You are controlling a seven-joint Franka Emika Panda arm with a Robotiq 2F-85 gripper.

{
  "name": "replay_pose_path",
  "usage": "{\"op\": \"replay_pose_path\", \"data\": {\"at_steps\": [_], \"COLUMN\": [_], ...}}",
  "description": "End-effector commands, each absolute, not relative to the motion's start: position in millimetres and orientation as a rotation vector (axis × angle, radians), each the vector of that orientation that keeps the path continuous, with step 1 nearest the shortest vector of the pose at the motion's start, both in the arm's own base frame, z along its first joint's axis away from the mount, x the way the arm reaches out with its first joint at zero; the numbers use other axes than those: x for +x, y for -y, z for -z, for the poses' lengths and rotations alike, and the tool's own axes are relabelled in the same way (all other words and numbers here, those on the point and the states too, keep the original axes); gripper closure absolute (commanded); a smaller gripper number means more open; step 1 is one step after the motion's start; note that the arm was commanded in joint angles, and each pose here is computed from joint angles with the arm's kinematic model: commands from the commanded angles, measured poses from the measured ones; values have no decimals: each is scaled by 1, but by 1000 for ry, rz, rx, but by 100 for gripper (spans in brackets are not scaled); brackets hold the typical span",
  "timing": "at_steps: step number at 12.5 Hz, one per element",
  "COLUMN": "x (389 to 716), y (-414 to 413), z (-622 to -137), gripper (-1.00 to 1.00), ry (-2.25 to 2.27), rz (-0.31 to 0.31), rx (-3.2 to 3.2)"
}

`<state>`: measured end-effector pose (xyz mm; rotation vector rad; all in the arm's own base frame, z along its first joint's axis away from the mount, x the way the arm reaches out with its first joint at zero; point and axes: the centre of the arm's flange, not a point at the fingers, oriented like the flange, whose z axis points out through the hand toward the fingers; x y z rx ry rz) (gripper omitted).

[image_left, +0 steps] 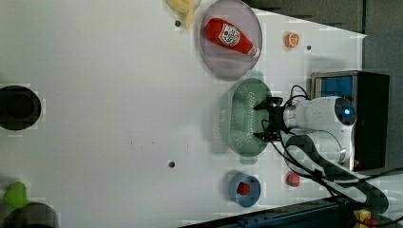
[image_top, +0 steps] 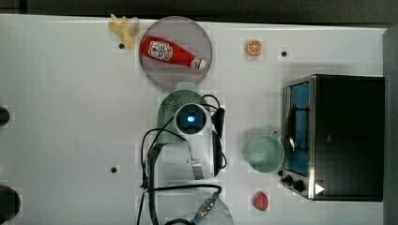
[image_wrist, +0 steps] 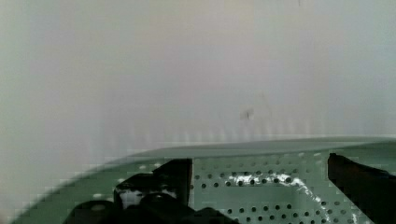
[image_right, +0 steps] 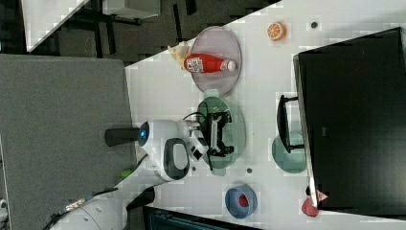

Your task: Drag strainer left to right.

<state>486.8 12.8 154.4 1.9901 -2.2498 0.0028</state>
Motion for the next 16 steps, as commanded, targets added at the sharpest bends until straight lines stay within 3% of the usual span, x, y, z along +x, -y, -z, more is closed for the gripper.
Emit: {"op": "replay_pose_path", "data": {"at_steps": [1,11,14,16], "x": [490,491,502,505], "y": [11,74,49,42], "z": [-161,-173,-216,-260], "gripper": [-100,-100,-100,-100], "ry": [2139,2067,1803,1656], "rz": [-30,-82,-98,-68], "rx": [2122,2177,2446,2537]}}
